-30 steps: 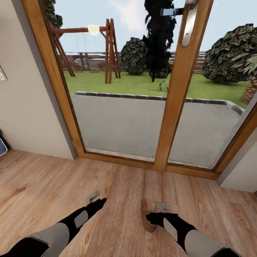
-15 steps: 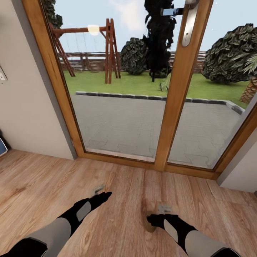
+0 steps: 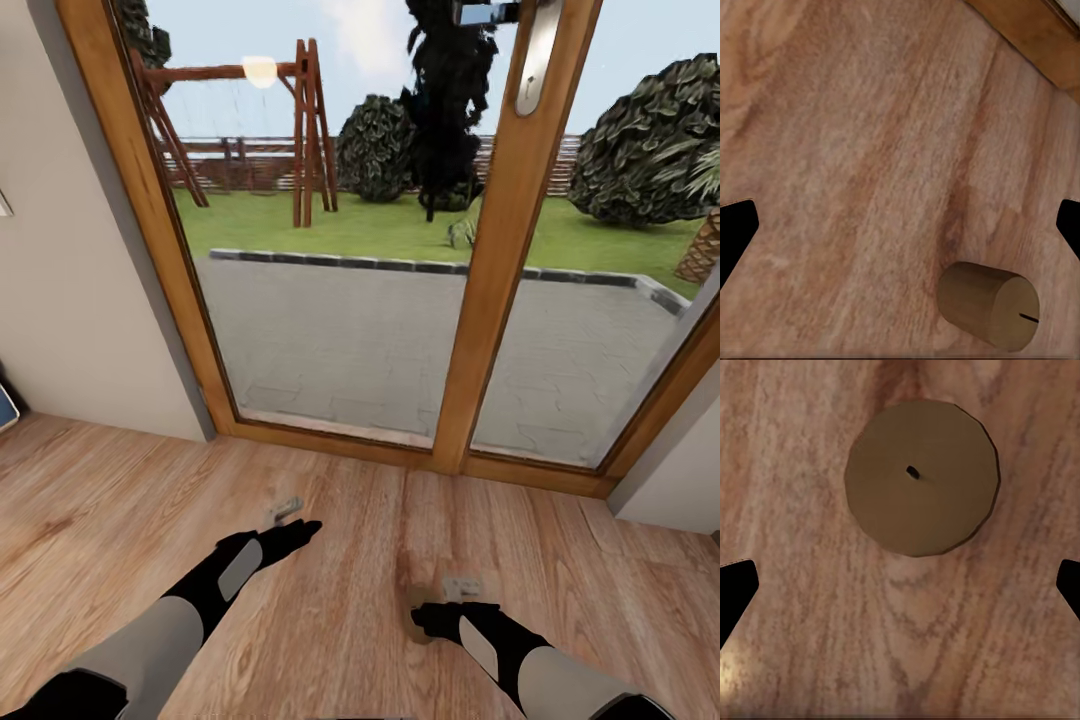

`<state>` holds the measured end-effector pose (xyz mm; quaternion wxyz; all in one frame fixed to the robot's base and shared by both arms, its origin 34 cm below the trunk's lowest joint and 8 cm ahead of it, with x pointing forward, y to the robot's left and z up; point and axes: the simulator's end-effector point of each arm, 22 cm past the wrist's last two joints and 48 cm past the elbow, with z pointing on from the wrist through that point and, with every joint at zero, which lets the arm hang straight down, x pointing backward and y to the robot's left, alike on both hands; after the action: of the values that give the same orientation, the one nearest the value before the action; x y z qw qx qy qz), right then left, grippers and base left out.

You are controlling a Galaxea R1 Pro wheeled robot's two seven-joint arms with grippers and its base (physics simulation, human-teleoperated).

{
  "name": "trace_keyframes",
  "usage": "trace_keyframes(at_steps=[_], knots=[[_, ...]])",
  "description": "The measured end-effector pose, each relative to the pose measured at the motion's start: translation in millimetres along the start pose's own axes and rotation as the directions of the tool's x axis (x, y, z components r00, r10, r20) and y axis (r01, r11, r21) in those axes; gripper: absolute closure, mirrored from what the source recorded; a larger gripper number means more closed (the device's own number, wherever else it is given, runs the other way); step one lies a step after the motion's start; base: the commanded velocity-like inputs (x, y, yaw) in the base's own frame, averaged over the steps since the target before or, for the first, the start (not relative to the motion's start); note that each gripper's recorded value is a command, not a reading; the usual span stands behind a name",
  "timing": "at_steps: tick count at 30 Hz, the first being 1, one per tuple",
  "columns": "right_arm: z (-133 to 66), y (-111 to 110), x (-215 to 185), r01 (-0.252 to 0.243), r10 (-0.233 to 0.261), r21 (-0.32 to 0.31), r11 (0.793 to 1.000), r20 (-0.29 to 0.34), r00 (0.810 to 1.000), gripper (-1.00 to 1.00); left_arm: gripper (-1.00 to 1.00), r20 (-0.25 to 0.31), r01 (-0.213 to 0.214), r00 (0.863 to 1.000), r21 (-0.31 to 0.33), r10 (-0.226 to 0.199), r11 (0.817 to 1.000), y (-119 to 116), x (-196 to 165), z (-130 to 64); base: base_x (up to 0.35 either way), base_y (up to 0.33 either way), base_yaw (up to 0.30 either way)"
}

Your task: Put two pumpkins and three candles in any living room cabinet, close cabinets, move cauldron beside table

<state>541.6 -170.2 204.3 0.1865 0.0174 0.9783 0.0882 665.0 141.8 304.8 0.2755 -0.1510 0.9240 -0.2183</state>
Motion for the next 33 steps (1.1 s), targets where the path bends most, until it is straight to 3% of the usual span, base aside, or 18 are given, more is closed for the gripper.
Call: trace_keyframes(at_steps=[9, 33], knots=[[12.1, -2.4, 16.4, -0.005, 0.005, 0.001, 1.0, -0.034, 0.999, -1.0, -1.0, -0.042, 0.013, 0.999, 0.003, -0.013, 1.0, -2.0, 21.6, 14.9, 0.0, 0.0, 0.0], [41.2, -8.8, 63.1, -0.017, 0.018, 0.007, 1.0, -0.13, 0.991, -1.0, -1.0, -0.122, 0.044, 0.991, -0.024, -0.047, 0.999, 24.1, 64.9, 45.0, 0.0, 0.0, 0.0]])
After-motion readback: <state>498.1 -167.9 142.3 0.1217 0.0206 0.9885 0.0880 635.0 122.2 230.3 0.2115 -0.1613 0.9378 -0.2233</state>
